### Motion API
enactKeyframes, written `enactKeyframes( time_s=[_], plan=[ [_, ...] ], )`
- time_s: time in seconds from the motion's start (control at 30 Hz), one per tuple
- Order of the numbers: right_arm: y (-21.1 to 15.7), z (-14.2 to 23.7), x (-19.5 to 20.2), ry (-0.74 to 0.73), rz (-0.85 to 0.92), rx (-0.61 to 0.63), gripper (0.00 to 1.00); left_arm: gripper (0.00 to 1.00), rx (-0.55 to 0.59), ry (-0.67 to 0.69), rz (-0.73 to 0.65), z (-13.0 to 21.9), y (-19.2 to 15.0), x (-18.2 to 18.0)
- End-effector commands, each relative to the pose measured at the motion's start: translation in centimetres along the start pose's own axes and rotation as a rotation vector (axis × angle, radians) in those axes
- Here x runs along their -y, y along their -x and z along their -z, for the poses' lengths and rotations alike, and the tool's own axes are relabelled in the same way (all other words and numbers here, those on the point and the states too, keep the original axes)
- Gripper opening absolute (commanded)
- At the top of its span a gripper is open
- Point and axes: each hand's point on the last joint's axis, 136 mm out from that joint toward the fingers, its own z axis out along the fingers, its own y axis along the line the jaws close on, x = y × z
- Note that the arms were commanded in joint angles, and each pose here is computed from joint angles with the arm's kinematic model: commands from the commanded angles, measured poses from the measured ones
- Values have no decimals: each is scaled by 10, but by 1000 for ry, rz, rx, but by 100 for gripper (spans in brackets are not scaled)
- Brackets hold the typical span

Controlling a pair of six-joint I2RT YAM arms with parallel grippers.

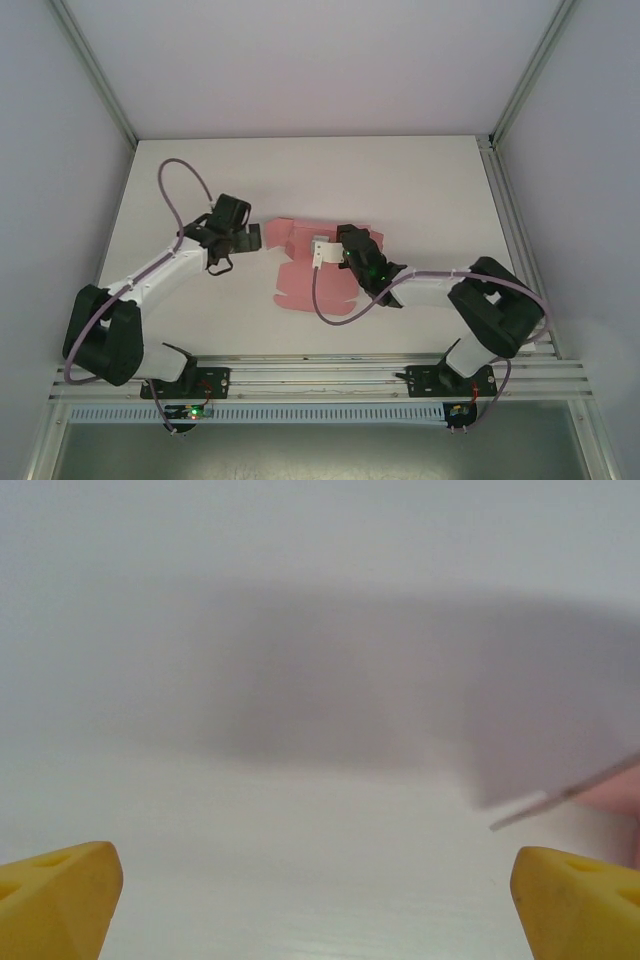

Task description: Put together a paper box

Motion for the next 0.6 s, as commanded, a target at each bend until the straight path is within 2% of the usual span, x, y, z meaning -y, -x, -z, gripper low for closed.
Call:
enactKeyframes(
  time_s=[0.0,0.1,0.17,0.27,0.33,0.4,0.5,0.57],
  plan=[
    [2,0,19,-120,63,-7,8,100,11,85,216,-5,8,-40],
    [6,2,23,-164,70,14,8,100,23,20,362,-24,18,-50],
    [9,3,23,-175,84,25,9,100,25,-64,405,-37,27,-41],
    [9,3,17,-160,98,19,9,100,73,-304,303,-50,49,3],
    [10,3,14,-148,89,23,9,96,82,-434,232,-54,58,28],
    [10,4,13,-142,64,28,9,88,73,-510,161,-59,61,46],
    [10,4,12,-135,56,28,9,70,45,-576,81,-65,61,70],
    [10,4,14,-139,51,24,9,65,37,-637,16,-63,54,89]
  ],
)
